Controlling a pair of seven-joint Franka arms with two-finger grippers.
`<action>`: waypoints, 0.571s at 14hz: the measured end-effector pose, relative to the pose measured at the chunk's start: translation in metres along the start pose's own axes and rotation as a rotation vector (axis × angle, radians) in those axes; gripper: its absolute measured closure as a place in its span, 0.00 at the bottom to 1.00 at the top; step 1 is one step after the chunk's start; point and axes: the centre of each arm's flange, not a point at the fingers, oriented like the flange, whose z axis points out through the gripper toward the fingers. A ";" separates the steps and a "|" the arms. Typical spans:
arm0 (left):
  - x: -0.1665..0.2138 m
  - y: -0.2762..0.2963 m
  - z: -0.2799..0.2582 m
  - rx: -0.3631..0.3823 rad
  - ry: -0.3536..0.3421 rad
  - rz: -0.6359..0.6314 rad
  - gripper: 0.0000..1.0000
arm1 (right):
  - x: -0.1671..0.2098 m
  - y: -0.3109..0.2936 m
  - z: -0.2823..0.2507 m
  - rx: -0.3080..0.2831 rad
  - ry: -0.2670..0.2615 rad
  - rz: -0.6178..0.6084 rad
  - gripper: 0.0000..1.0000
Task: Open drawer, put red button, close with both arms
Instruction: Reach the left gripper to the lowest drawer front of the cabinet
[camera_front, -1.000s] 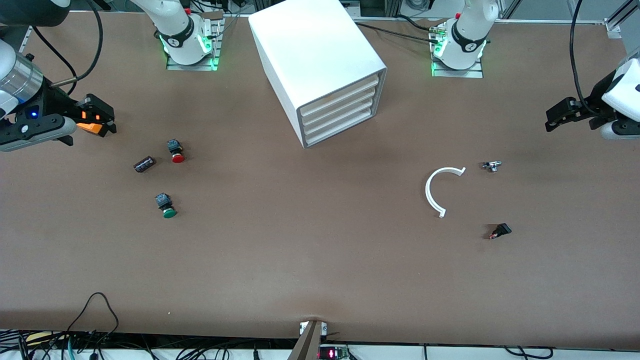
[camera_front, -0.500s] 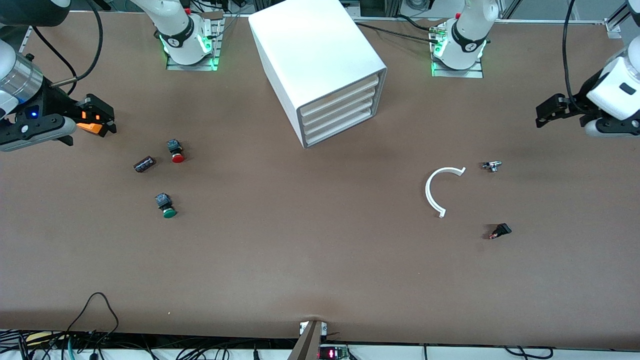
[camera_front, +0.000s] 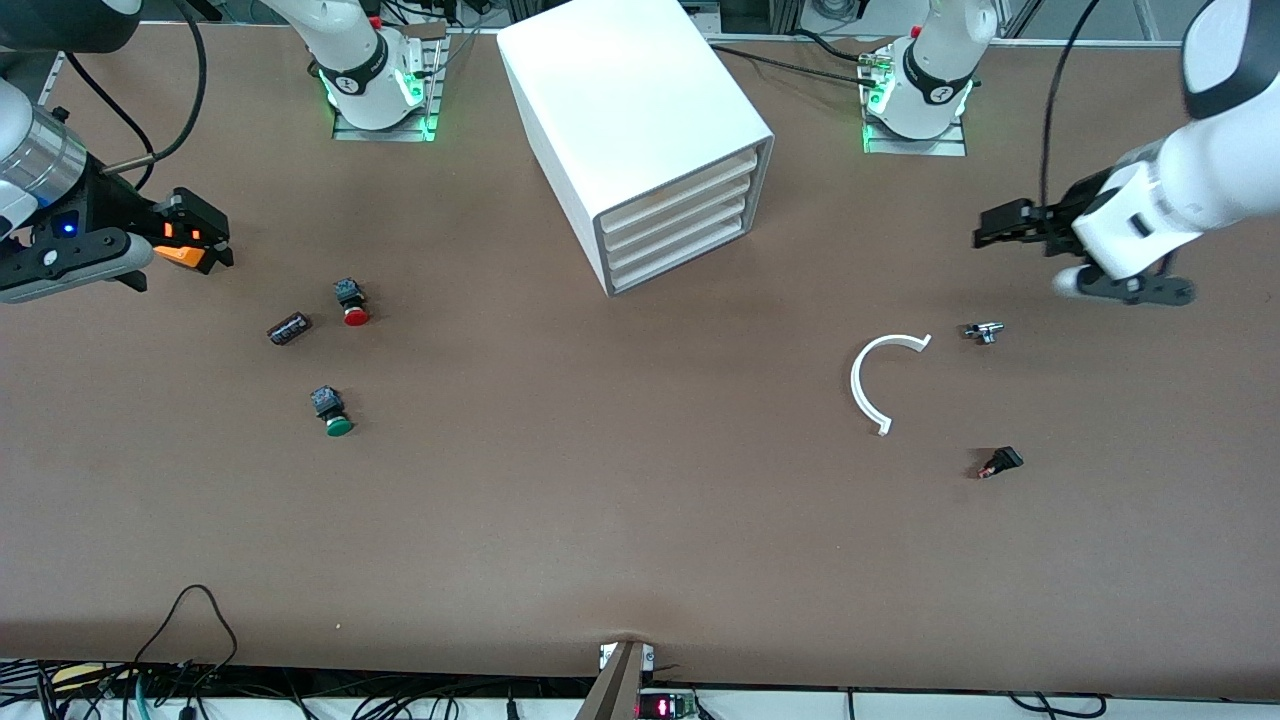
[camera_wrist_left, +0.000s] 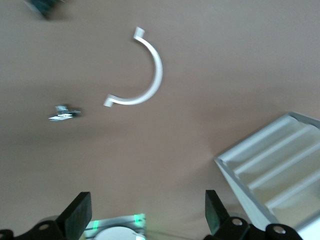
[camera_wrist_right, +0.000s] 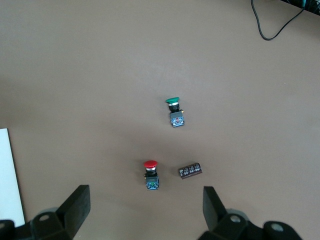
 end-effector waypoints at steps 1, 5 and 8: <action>0.007 0.012 0.015 -0.016 -0.032 0.021 0.00 | 0.000 0.000 0.000 0.000 0.000 0.000 0.00; 0.034 0.042 0.074 -0.165 -0.152 0.169 0.00 | 0.000 0.000 0.000 0.000 -0.001 0.000 0.00; 0.056 0.045 0.118 -0.335 -0.222 0.247 0.00 | 0.000 0.000 0.000 0.000 -0.001 0.000 0.00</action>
